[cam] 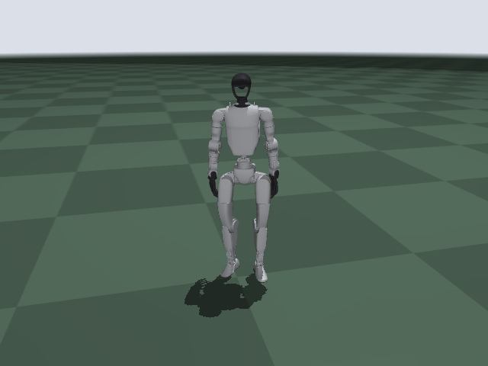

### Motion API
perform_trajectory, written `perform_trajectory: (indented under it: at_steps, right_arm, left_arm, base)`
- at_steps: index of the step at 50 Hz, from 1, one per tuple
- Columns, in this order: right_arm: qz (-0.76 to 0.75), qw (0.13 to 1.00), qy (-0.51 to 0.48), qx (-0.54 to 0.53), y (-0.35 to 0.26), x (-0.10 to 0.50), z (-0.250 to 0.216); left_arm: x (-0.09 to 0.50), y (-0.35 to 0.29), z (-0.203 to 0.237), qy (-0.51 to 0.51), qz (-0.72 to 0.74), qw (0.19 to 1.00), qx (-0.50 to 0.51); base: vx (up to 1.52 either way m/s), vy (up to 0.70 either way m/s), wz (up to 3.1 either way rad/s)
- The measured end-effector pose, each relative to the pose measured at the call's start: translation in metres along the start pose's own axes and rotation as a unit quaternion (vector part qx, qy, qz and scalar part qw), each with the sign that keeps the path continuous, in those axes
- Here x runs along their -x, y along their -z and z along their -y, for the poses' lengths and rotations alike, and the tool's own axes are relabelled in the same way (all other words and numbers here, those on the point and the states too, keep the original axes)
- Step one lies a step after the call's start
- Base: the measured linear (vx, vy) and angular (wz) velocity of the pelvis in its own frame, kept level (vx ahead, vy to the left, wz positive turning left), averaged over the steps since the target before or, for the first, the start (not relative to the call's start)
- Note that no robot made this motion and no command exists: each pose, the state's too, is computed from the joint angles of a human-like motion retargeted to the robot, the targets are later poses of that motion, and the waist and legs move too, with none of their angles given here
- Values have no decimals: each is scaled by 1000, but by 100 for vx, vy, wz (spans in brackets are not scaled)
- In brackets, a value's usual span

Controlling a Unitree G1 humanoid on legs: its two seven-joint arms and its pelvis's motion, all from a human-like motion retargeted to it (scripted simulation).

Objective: Upper body actions

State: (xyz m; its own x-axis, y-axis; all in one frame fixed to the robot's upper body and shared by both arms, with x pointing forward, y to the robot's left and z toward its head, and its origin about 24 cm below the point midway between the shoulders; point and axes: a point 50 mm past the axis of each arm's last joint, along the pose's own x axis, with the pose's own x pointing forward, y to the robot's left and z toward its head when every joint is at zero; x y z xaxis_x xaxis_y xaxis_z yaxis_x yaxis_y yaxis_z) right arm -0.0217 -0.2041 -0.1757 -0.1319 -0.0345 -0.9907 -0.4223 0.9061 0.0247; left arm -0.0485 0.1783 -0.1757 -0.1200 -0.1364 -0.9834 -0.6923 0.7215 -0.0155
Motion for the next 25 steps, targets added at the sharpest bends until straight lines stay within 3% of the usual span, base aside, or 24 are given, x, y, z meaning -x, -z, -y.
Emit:
perform_trajectory:
  at_steps: [25]
  right_arm:
    - [1,1000,-1,3,-1,0,2]
  left_arm:
    - [1,-2,-1,-3,0,1000,-4]
  base:
    - [0,0,0]
